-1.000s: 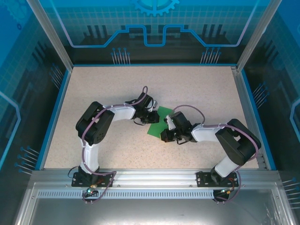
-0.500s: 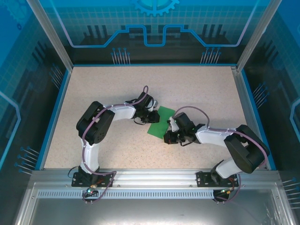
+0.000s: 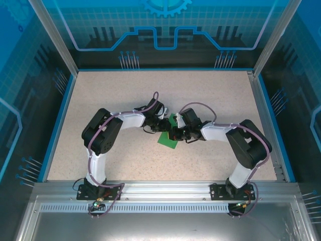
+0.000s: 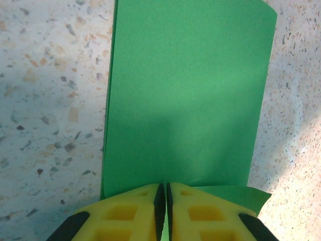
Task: Fold a paper plane with a square sheet of paper (pick it up from the middle)
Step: Fold the triangle a second time at the center of the table.
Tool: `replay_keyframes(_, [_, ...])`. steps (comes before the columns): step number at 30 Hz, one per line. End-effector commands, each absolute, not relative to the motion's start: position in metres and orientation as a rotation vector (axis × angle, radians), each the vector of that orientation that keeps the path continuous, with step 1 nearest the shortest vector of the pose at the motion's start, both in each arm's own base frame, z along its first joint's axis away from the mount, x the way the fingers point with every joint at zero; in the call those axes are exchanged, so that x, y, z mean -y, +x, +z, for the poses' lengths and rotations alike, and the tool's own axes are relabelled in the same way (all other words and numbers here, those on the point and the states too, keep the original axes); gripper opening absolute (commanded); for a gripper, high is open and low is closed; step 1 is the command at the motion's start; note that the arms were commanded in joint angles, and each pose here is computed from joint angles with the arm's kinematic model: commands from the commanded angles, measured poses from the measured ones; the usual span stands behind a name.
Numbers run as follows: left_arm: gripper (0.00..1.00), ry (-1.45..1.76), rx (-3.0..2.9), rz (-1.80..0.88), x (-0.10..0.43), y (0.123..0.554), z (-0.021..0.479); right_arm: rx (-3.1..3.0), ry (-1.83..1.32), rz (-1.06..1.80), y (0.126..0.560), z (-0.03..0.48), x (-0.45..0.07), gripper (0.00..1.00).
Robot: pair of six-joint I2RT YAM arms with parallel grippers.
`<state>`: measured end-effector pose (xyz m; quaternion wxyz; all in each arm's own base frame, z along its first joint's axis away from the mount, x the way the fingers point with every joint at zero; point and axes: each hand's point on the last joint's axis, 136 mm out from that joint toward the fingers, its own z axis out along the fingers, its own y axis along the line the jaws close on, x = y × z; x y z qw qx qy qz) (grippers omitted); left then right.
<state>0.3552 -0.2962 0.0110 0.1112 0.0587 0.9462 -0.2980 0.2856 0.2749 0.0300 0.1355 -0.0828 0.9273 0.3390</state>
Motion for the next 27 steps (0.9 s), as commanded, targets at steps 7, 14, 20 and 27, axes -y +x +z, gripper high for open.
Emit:
replay_keyframes(7, [0.16, 0.116, -2.986, -0.598, 0.252, 0.330, -0.051, -2.786, -0.263, 0.894, 0.267, -0.002, -0.247, 0.00])
replay_keyframes(14, [0.16, 0.123, -2.988, -0.575, 0.250, 0.332, -0.051, -2.827, -0.266, 0.876, 0.248, -0.011, -0.236, 0.00])
replay_keyframes(20, [0.16, 0.136, -2.984, -0.566, 0.250, 0.334, -0.050, -2.828, -0.266, 0.889, 0.238, -0.006, -0.232, 0.00])
replay_keyframes(27, [0.16, 0.146, -2.989, -0.559, 0.249, 0.333, -0.051, -2.808, -0.350, 0.913, 0.224, 0.012, -0.246, 0.00])
